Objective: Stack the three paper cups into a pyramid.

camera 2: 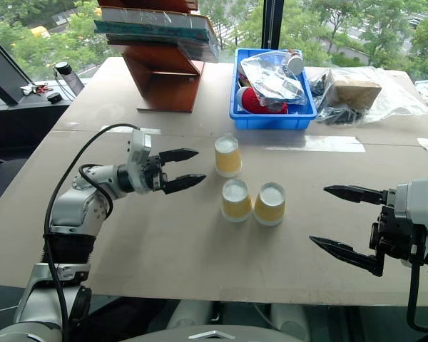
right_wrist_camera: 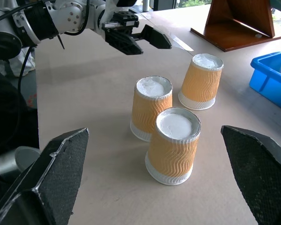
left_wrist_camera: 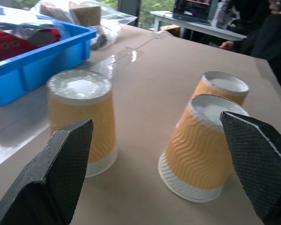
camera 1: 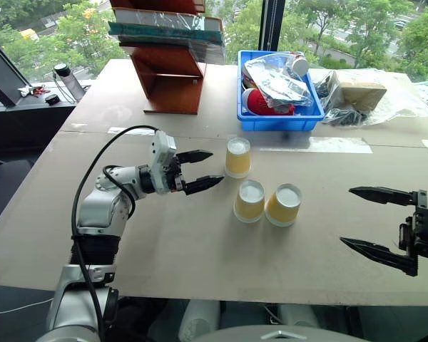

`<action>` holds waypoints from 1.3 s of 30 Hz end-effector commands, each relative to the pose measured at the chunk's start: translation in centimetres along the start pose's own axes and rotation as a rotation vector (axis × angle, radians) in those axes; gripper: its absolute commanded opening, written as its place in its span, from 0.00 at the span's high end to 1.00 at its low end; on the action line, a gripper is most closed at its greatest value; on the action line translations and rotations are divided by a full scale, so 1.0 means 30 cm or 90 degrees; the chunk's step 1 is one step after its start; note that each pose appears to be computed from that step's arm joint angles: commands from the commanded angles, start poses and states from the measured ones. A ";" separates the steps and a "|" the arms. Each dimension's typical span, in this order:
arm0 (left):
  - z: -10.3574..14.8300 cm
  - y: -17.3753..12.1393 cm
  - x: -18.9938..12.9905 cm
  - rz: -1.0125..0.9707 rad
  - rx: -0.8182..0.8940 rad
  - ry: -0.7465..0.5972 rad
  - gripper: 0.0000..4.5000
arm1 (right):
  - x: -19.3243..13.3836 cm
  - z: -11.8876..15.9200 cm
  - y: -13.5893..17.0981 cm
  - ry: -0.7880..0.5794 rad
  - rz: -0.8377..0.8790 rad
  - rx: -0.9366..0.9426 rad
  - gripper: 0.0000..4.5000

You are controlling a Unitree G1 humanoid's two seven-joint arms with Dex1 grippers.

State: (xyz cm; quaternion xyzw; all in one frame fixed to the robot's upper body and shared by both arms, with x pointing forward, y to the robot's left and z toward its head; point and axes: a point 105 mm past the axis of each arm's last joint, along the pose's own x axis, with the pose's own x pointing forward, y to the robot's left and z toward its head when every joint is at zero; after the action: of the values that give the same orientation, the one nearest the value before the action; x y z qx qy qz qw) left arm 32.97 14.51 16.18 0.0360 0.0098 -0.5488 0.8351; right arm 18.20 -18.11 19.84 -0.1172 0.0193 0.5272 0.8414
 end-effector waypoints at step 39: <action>-0.074 0.129 0.233 0.013 0.080 0.026 0.40 | -0.043 0.070 0.005 -0.071 -0.162 -0.041 0.00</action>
State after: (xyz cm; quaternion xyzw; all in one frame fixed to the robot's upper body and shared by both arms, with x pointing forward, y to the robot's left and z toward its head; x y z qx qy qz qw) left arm 39.11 9.74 12.75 0.0922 0.0131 -0.5400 0.8365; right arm 17.64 -18.82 21.05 -0.0919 -0.0354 0.4313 0.8968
